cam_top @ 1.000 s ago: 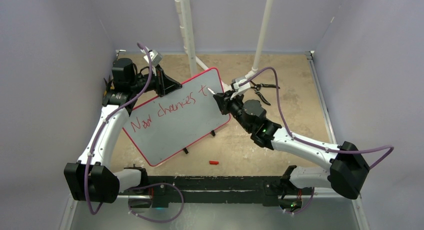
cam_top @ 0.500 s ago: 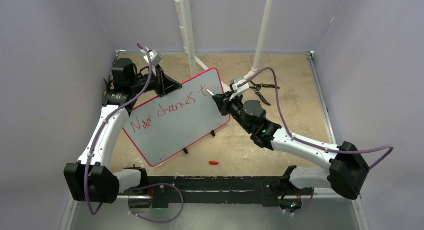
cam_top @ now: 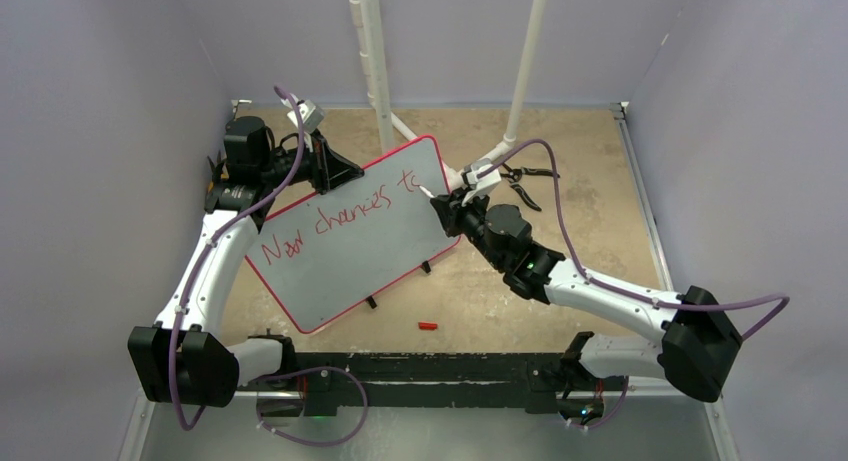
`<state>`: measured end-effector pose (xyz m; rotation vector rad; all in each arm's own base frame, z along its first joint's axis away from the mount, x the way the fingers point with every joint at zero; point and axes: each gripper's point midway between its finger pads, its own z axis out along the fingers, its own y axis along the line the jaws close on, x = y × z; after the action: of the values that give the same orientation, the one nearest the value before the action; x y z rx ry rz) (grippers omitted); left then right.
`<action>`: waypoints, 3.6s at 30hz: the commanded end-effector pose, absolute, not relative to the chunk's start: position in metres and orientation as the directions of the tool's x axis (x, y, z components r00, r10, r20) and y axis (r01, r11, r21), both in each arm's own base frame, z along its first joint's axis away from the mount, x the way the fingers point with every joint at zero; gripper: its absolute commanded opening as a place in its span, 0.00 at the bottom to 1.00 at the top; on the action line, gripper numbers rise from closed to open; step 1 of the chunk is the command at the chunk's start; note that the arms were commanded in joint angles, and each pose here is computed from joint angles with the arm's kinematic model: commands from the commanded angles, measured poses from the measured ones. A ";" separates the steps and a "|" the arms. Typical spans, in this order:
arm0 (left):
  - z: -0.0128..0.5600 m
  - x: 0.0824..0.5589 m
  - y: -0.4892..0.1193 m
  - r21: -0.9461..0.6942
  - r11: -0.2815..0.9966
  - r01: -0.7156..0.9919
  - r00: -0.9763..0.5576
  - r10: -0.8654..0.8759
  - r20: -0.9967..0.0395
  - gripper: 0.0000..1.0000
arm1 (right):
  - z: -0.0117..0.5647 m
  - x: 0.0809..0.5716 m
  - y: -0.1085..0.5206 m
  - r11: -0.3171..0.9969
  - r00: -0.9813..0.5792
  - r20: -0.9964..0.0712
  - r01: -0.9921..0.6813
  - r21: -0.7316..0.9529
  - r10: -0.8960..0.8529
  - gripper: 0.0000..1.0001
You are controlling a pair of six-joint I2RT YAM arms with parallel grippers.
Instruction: Write a sentence on the whiteboard
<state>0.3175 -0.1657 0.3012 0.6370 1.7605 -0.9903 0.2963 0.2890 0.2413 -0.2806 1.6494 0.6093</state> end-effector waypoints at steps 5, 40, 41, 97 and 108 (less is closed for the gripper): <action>0.297 0.337 -0.150 -0.293 0.610 0.736 -0.350 -0.026 -0.936 0.00 | 0.271 0.309 0.279 0.864 -0.118 -0.975 -0.451 0.223 0.190 0.00; 0.298 0.336 -0.150 -0.293 0.608 0.738 -0.348 -0.029 -0.937 0.00 | 0.274 0.299 0.302 0.797 -0.126 -0.972 -0.557 0.234 0.198 0.00; 0.297 0.336 -0.150 -0.294 0.608 0.738 -0.350 -0.028 -0.936 0.00 | 0.273 0.301 0.301 0.803 -0.128 -0.972 -0.546 0.237 0.199 0.00; 0.295 0.338 -0.148 -0.294 0.618 0.729 -0.351 -0.030 -0.936 0.00 | 0.285 0.214 0.327 0.613 -0.144 -0.966 -0.750 0.248 0.215 0.00; 0.294 0.339 -0.148 -0.296 0.619 0.728 -0.355 -0.029 -0.934 0.00 | 0.247 0.143 0.429 0.322 -0.219 -0.968 -0.914 0.246 0.120 0.00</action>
<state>0.3173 -0.1659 0.3014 0.6295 1.7640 -0.9963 0.1579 0.4018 0.2120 -0.7545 1.5959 1.0299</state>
